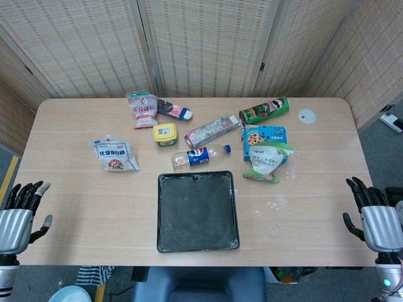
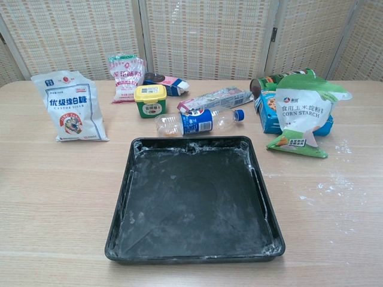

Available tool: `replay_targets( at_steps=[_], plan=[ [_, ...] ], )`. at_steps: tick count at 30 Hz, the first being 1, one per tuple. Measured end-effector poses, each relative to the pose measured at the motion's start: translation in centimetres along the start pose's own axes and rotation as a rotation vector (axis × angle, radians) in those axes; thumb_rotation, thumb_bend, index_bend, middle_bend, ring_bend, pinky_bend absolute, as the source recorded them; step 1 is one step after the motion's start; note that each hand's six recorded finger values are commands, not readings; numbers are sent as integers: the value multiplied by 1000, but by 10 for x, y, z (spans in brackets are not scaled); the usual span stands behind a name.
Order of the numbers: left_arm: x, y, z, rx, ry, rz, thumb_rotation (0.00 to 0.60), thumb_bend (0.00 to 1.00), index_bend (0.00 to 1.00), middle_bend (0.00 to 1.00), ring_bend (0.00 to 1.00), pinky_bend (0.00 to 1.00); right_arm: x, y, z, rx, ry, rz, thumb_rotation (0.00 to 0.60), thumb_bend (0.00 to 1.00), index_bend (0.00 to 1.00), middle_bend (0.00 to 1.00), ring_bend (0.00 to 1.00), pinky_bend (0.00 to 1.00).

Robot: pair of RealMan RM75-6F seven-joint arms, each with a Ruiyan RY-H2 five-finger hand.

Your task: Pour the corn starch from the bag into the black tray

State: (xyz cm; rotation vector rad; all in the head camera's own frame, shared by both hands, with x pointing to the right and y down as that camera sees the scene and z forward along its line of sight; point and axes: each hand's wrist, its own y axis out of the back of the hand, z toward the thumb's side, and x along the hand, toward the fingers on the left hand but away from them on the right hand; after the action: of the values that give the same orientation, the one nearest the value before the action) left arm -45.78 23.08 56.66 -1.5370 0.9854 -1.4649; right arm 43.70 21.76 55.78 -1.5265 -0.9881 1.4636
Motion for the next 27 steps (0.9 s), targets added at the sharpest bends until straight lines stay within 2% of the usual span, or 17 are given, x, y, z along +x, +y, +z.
replay_targets(
  at_steps=[8, 15, 23, 27],
  plan=[
    [1, -6, 4, 3, -7, -10, 600, 460, 147, 132, 114, 0, 1, 0, 0, -12, 9, -4, 600, 410, 67, 156, 258, 184],
    [0, -5, 4, 12, 1, -9, 600, 460, 151, 132, 115, 0, -5, -1, 0, -23, 17, 5, 600, 410, 67, 166, 286, 241],
    [-2, -7, 8, 8, -8, -13, 600, 460, 159, 132, 120, 0, -33, 0, 20, -60, 83, 38, 600, 410, 67, 198, 297, 262],
    [-6, -7, 4, 4, 5, -10, 600, 460, 162, 132, 121, 0, -48, 1, 31, -71, 118, 54, 600, 405, 67, 198, 302, 305]
  ],
)
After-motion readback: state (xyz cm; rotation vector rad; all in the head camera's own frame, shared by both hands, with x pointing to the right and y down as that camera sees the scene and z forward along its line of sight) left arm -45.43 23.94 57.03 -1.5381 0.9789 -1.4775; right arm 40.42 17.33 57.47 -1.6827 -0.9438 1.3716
